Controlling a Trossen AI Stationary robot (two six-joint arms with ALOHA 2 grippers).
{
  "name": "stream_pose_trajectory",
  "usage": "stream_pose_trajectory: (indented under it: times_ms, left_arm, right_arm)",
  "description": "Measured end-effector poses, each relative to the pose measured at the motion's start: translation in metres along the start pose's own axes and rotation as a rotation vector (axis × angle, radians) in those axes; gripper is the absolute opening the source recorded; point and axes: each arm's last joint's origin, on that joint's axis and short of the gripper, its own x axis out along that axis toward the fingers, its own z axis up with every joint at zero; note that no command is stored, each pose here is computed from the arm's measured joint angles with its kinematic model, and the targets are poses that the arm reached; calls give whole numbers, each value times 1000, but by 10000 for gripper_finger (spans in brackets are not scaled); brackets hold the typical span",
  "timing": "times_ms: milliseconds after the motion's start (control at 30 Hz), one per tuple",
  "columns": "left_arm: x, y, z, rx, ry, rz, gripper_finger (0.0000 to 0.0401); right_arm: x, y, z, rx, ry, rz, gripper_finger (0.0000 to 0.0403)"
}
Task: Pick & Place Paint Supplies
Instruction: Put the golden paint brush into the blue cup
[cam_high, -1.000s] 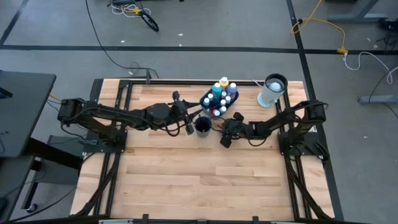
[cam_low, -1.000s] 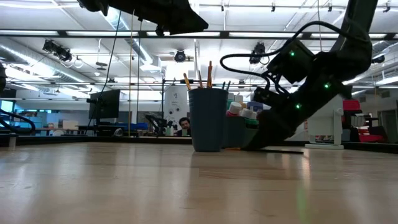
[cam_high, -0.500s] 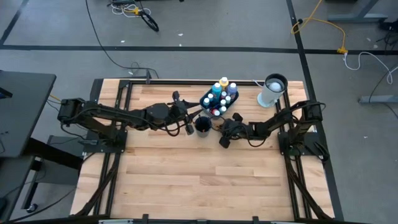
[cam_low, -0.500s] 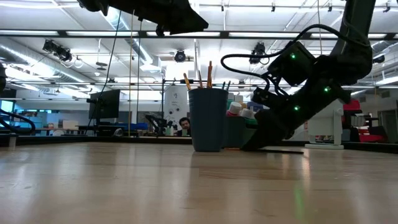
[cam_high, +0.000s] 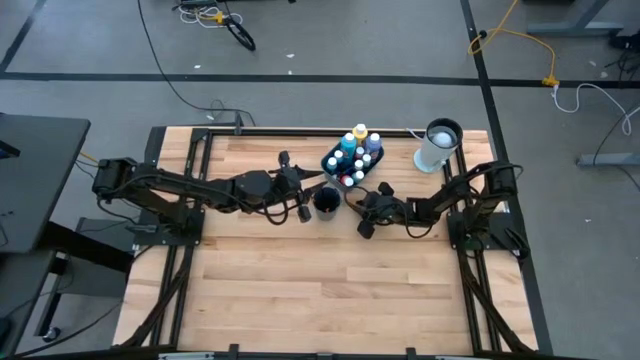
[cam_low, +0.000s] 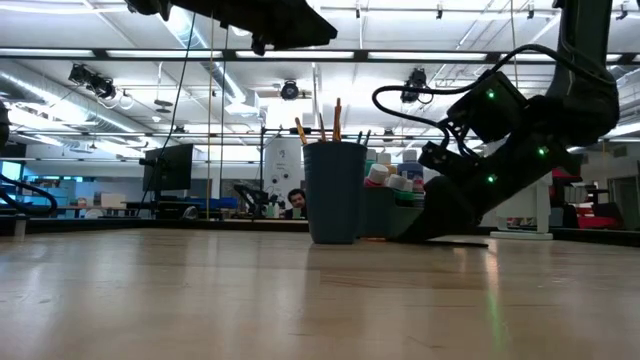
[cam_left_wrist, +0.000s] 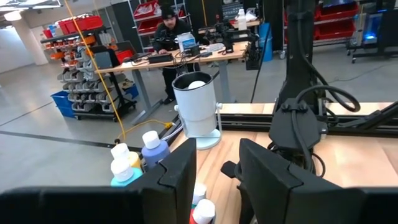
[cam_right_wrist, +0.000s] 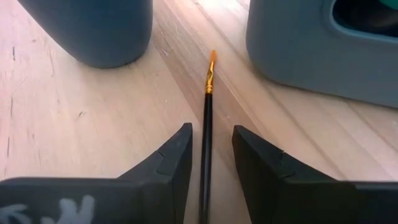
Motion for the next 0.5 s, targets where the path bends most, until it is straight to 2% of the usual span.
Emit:
stream_pose_trajectory:
  times_ms: [500]
  left_arm:
    - [0, -1, 0, -23, -2, -2, 132]
  right_arm:
    - [3, 1, 1, -37, -96, -1, 112]
